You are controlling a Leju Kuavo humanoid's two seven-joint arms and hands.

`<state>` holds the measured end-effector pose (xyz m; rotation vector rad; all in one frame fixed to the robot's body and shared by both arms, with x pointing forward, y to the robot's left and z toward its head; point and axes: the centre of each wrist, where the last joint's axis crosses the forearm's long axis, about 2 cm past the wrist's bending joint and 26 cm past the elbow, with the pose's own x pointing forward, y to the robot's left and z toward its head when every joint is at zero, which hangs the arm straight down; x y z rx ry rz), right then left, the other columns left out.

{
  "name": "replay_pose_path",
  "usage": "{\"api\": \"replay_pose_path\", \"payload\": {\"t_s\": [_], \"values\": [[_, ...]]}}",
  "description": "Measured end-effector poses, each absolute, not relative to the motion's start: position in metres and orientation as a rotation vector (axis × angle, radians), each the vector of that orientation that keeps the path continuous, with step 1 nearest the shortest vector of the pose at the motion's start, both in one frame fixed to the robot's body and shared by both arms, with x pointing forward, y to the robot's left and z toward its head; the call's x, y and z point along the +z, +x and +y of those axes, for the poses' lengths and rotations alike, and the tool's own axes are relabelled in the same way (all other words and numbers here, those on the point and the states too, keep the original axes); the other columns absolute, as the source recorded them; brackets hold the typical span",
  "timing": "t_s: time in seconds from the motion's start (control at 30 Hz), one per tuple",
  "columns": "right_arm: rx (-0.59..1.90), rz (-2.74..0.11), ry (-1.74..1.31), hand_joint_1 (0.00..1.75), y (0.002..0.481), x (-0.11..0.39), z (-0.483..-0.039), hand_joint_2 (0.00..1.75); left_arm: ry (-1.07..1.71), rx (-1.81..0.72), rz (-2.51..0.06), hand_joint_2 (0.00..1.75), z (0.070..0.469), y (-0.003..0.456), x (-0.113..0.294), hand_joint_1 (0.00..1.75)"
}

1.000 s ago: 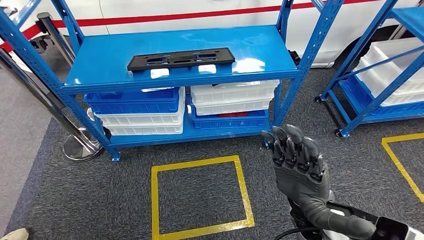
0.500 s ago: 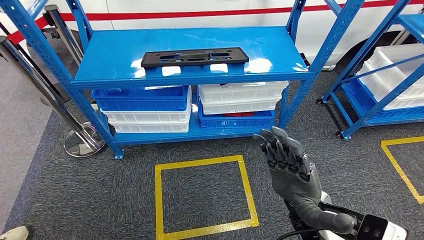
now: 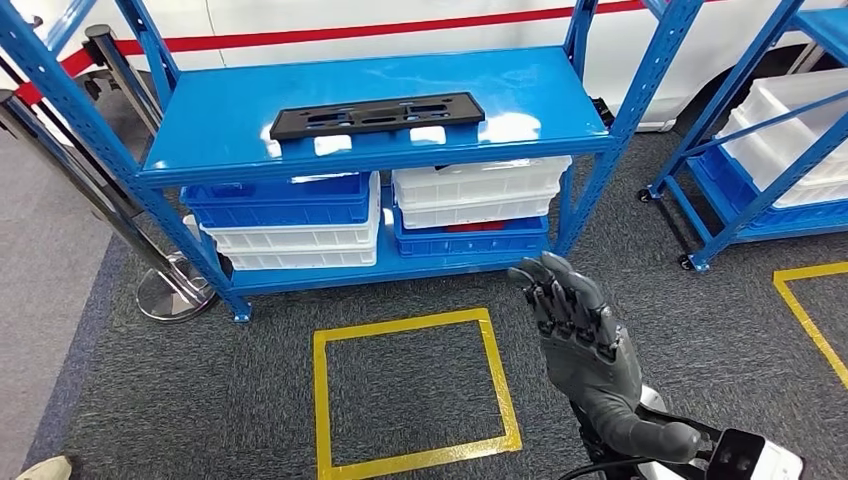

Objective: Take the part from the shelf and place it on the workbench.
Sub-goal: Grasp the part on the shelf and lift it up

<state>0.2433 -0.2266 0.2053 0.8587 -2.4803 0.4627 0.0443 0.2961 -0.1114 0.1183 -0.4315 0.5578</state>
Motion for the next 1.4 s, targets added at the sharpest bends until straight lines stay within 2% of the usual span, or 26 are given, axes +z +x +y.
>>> {"api": "replay_pose_path", "payload": {"t_s": [0.67,1.4], "values": [[0.465,-2.445,0.838,0.00,0.239,0.196,-0.228,0.00,0.107,0.565,-0.438,0.00,0.299,0.045,-0.111,0.00],[0.515,-2.432,0.892,0.00,0.252,0.202,-0.199,0.00,0.114,0.588,-0.414,0.00,0.301,0.040,-0.112,0.00]]}}
